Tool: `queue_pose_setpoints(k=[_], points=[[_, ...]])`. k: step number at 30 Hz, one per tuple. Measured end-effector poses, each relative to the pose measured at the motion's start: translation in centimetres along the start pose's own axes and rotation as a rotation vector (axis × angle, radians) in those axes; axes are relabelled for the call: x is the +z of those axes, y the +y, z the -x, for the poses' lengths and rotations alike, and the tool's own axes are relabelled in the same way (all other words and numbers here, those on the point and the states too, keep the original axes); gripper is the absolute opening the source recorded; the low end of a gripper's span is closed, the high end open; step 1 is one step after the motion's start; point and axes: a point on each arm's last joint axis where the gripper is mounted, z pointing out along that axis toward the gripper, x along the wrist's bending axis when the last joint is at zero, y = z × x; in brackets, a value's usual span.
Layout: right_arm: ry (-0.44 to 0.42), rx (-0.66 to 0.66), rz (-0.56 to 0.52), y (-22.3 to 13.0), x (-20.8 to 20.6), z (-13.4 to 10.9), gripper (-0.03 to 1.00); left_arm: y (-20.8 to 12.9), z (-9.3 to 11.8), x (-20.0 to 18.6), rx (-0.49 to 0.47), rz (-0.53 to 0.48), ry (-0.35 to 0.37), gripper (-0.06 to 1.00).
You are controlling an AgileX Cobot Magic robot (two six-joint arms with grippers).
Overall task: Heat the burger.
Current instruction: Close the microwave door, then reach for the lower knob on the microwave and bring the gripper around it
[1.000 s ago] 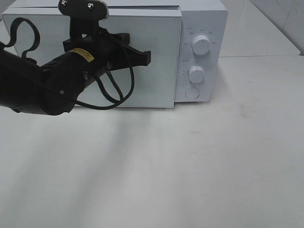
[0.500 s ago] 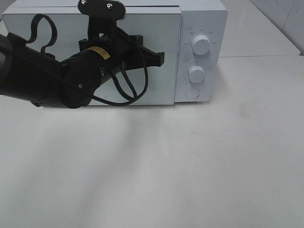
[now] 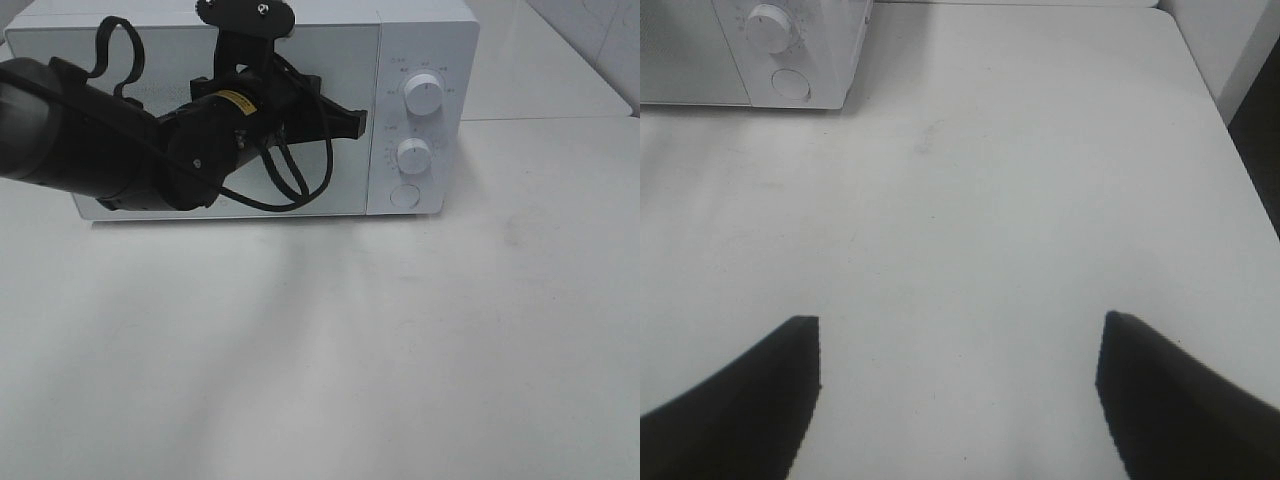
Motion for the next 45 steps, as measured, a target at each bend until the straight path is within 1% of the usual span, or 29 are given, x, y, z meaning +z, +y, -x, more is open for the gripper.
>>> queue_pose_setpoints(k=[7, 10, 12, 13, 14, 15, 16, 17, 18, 19, 20, 21, 22, 23, 24, 25, 26, 27, 29, 30, 33, 35, 36, 37, 38, 41, 43, 44, 45], points=[[0.0, 0.0, 0.0, 0.0, 0.0, 0.0, 0.76, -0.1, -0.1, -1.4, -0.031, -0.026, 0.013, 0.0], [0.0, 0.0, 0.0, 0.0, 0.0, 0.0, 0.76, 0.1, 0.2, -2.5, -0.036, -0.071, -0.013, 0.0], [0.0, 0.0, 0.0, 0.0, 0.0, 0.0, 0.76, 0.1, 0.5, -3.5, -0.04, -0.15, -0.051, 0.0], [0.0, 0.0, 0.0, 0.0, 0.0, 0.0, 0.76, 0.1, 0.5, -3.5, -0.04, -0.15, -0.051, 0.0], [0.0, 0.0, 0.0, 0.0, 0.0, 0.0, 0.76, 0.0, 0.8, -4.1, -0.044, -0.229, -0.087, 0.0], [0.0, 0.0, 0.0, 0.0, 0.0, 0.0, 0.76, -0.1, 0.9, -4.4, -0.046, -0.271, -0.105, 0.02], [0.0, 0.0, 0.0, 0.0, 0.0, 0.0, 0.76, -0.1, 0.9, -4.4, -0.046, -0.271, -0.105, 0.02], [0.0, 0.0, 0.0, 0.0, 0.0, 0.0, 0.76, -0.3, 1.2, -5.0, -0.05, -0.356, -0.142, 0.11], [0.0, 0.0, 0.0, 0.0, 0.0, 0.0, 0.76, -0.3, 1.2, -5.0, -0.05, -0.356, -0.142, 0.11], [0.0, 0.0, 0.0, 0.0, 0.0, 0.0, 0.76, -0.7, 1.5, -5.6, -0.05, -0.452, -0.181, 0.31], [0.0, 0.0, 0.0, 0.0, 0.0, 0.0, 0.76, -1.0, 1.7, -6.0, -0.05, -0.507, -0.203, 0.44], [0.0, 0.0, 0.0, 0.0, 0.0, 0.0, 0.76, -1.0, 1.7, -6.0, -0.05, -0.507, -0.203, 0.44], [0.0, 0.0, 0.0, 0.0, 0.0, 0.0, 0.76, -1.5, 2.0, -6.7, -0.051, -0.608, -0.242, 0.69], [0.0, 0.0, 0.0, 0.0, 0.0, 0.0, 0.76, -1.6, 2.1, -7.1, -0.053, -0.656, -0.261, 0.81], [0.0, 0.0, 0.0, 0.0, 0.0, 0.0, 0.76, -1.6, 2.1, -7.1, -0.053, -0.656, -0.261, 0.81], [0.0, 0.0, 0.0, 0.0, 0.0, 0.0, 0.76, -1.6, 2.3, -7.9, -0.053, -0.722, -0.292, 0.92], [0.0, 0.0, 0.0, 0.0, 0.0, 0.0, 0.76, -1.4, 2.3, -8.3, -0.05, -0.744, -0.305, 0.94], [0.0, 0.0, 0.0, 0.0, 0.0, 0.0, 0.76, -1.4, 2.3, -8.3, -0.05, -0.744, -0.305, 0.94], [0.0, 0.0, 0.0, 0.0, 0.0, 0.0, 0.76, -0.8, 2.4, -9.5, -0.011, -0.804, -0.347, 0.98], [0.0, 0.0, 0.0, 0.0, 0.0, 0.0, 0.76, -0.8, 2.4, -9.5, -0.011, -0.804, -0.347, 0.98], [0.0, 0.0, 0.0, 0.0, 0.0, 0.0, 0.76, 0.1, 2.2, -10.6, 0.047, -0.832, -0.376, 0.99], [0.0, 0.0, 0.0, 0.0, 0.0, 0.0, 0.76, 1.0, 1.8, -11.9, 0.135, -0.858, -0.398, 0.99], [0.0, 0.0, 0.0, 0.0, 0.0, 0.0, 0.76, 1.0, 1.8, -11.9, 0.135, -0.858, -0.398, 0.99], [0.0, 0.0, 0.0, 0.0, 0.0, 0.0, 0.76, 1.6, 1.4, -12.7, 0.188, -0.887, -0.398, 0.99], [0.0, 0.0, 0.0, 0.0, 0.0, 0.0, 0.76, 2.0, 1.0, -13.6, 0.196, -0.929, -0.378, 0.99], [0.0, 0.0, 0.0, 0.0, 0.0, 0.0, 0.76, 2.2, 0.6, -13.9, 0.188, -0.952, -0.359, 0.99], [0.0, 0.0, 0.0, 0.0, 0.0, 0.0, 0.76, 2.9, -0.8, -14.8, 0.149, -1.006, -0.291, 0.99], [0.0, 0.0, 0.0, 0.0, 0.0, 0.0, 0.76, 2.9, -0.8, -14.8, 0.149, -1.006, -0.291, 0.99], [0.0, 0.0, 0.0, 0.0, 0.0, 0.0, 0.76, 3.3, -2.3, -15.2, 0.115, -1.034, -0.235, 0.99]])
